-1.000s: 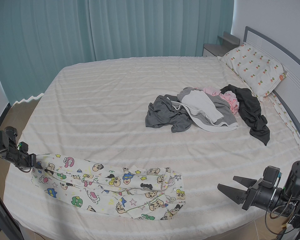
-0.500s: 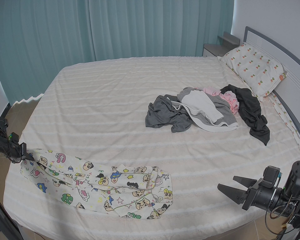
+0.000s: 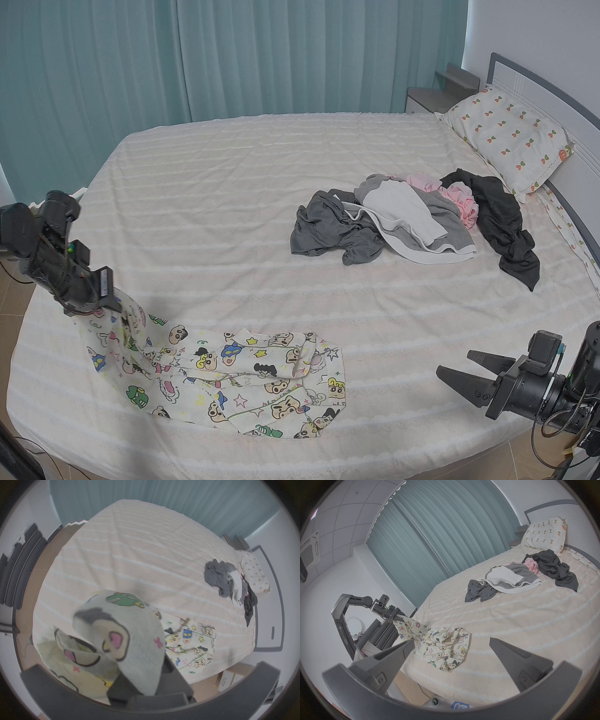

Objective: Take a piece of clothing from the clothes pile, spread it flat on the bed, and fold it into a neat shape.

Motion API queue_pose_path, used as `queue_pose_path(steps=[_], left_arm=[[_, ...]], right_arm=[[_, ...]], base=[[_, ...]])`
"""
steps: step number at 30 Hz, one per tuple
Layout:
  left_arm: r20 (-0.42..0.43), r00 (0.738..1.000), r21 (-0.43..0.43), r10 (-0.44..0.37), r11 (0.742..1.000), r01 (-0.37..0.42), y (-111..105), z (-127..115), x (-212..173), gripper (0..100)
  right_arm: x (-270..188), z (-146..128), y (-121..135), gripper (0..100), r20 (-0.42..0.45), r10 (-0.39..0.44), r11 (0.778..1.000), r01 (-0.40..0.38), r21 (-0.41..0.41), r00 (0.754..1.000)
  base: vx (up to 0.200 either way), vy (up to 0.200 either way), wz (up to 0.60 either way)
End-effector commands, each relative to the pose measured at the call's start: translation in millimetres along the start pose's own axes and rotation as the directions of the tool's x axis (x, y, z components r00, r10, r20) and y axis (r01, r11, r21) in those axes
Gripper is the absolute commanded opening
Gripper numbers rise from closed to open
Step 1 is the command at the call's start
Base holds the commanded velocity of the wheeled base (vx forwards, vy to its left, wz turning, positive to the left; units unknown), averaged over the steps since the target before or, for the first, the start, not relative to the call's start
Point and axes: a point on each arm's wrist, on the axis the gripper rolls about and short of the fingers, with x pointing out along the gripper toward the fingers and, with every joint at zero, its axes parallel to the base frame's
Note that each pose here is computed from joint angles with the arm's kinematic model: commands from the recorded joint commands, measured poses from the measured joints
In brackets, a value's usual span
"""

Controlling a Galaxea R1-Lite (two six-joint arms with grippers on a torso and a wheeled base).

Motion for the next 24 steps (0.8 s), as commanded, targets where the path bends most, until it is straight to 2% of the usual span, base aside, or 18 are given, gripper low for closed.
queue_pose_path(steps=[1,3,4,5,9,12,16,24], left_arm=[[0.031,0.999,0.119,0.017,0.993,-0.021,-109,-48,9,0],[0.031,0.999,0.131,0.005,0.991,-0.01,-123,-54,16,0],[0.032,0.999,0.138,-0.01,0.99,0.006,-143,-64,28,0],[0.036,0.999,0.138,-0.013,0.99,0.008,-154,-70,34,0],[0.073,0.997,0.137,0.028,0.99,-0.038,-185,-92,64,0],[0.051,0.998,0.163,0.025,0.986,-0.033,-197,-107,80,0],[0.025,0.999,0.147,0.034,0.988,-0.038,-207,-120,94,0],[0.012,1.0,0.093,-0.001,0.996,0.0,-221,-123,98,0]], right_arm=[[-1,1,1,100,0.008,0.005,1.0,-0.005,-0.001,1.0],[-2,1,1,100,0.009,0.006,1.0,-0.006,-0.001,1.0],[-2,1,1,100,0.009,0.006,1.0,-0.006,-0.001,1.0],[-2,1,1,100,0.009,0.006,1.0,-0.006,-0.001,1.0],[-2,2,1,100,0.012,0.008,1.0,-0.007,-0.001,1.0],[-2,2,1,100,0.013,0.006,1.0,-0.006,-0.001,1.0],[-2,2,1,100,0.013,0.006,1.0,-0.006,-0.001,1.0],[-2,1,1,100,0.01,0.005,1.0,-0.005,-0.001,1.0]], base=[[0.0,0.0,0.0],[0.0,0.0,0.0],[0.0,0.0,0.0],[0.0,0.0,0.0],[0.0,0.0,0.0],[0.0,0.0,0.0],[0.0,0.0,0.0],[0.0,0.0,0.0]])
